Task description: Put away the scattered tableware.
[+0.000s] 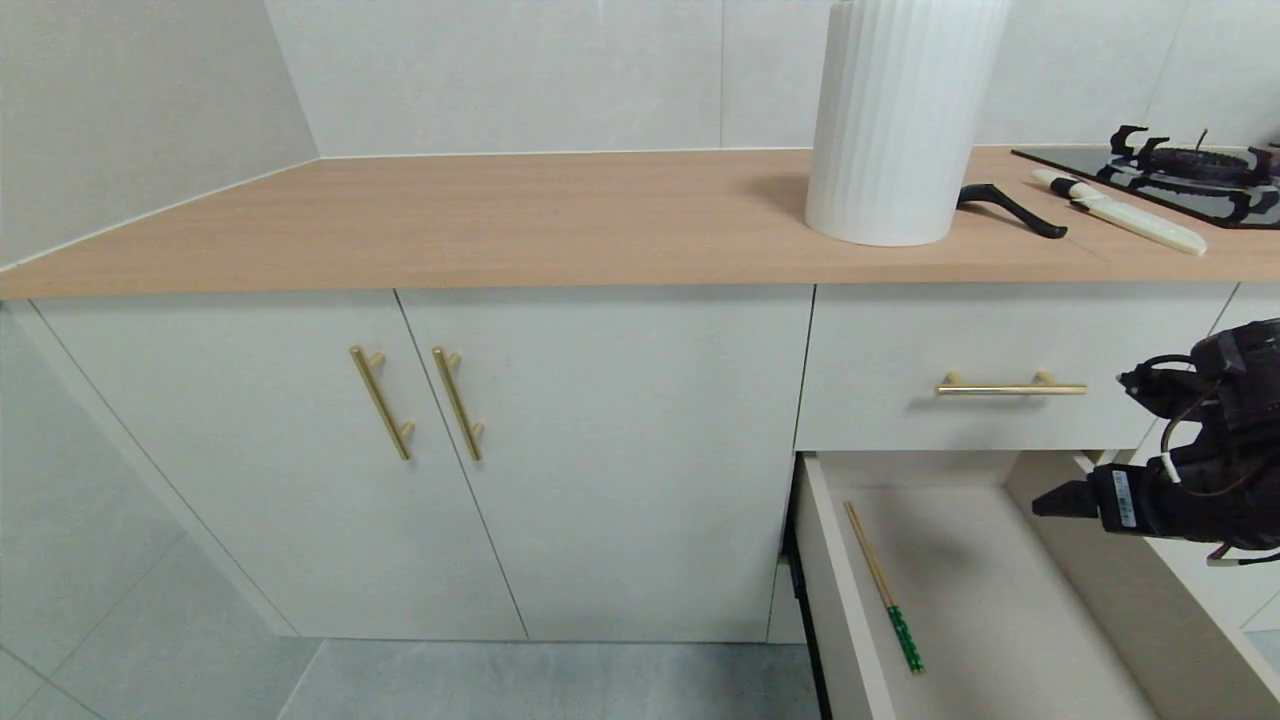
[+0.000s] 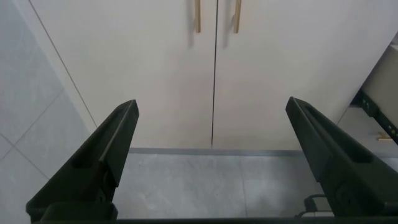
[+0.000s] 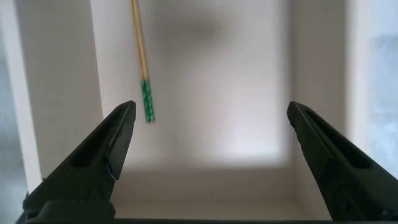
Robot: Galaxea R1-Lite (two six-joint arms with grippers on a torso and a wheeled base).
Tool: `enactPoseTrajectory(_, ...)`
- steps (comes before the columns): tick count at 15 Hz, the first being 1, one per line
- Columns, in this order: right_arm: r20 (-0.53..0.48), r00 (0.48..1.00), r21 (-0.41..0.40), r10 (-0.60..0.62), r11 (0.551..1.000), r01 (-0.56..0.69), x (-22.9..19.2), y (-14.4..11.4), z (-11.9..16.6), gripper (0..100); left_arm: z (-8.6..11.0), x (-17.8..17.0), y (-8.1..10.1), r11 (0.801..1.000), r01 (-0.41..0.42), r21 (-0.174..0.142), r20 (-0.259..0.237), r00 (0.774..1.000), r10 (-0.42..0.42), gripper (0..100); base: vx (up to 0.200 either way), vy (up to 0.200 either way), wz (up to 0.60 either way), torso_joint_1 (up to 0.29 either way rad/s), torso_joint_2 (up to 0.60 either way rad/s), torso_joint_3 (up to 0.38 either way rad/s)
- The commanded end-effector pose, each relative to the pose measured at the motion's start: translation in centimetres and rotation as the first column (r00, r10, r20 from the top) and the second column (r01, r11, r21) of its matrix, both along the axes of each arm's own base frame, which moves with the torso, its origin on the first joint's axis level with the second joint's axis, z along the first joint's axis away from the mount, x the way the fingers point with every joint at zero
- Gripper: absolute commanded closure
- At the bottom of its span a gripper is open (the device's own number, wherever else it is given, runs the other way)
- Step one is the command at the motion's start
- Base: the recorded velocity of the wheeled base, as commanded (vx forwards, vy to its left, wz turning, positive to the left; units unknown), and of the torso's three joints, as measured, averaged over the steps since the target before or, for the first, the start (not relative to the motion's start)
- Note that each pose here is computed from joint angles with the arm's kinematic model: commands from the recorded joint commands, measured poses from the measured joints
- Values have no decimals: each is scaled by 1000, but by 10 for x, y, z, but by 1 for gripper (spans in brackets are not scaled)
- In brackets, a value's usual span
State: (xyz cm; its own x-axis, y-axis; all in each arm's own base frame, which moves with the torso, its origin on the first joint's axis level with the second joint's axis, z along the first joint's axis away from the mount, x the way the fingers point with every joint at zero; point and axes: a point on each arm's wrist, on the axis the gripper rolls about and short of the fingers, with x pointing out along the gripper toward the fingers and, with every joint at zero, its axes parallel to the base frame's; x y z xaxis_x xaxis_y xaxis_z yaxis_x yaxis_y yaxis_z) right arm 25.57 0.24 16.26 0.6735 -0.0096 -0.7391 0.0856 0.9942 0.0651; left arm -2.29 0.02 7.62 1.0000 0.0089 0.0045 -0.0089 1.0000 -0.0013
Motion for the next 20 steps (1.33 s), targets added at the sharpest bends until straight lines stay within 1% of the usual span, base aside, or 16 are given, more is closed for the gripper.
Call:
enactPoseTrajectory(1, 48, 999, 0, -6, 1000, 6, -9, -2, 12, 0, 0, 0, 0, 1000, 0, 0, -1, 1000, 0, 0, 0, 0, 0, 17, -51, -27)
enactPoseTrajectory(5, 62, 998, -7, 2, 1000, -1, -12, -2, 15, 0, 0, 0, 0, 1000, -2, 0, -1, 1000, 2, 0, 0, 0, 0, 106, -261, -226)
enactPoseTrajectory(8, 63, 998, -7, 2, 1000, -1, -12, -2, 16, 0, 0, 0, 0, 1000, -2, 0, -1, 1000, 2, 0, 0, 0, 0, 89, -510, -272)
enactPoseTrajectory(20, 59, 998, -11, 1, 1000, 0, -12, -2, 14, 0, 0, 0, 0, 1000, 0, 0, -1, 1000, 0, 0, 0, 0, 0, 220, -481, -274)
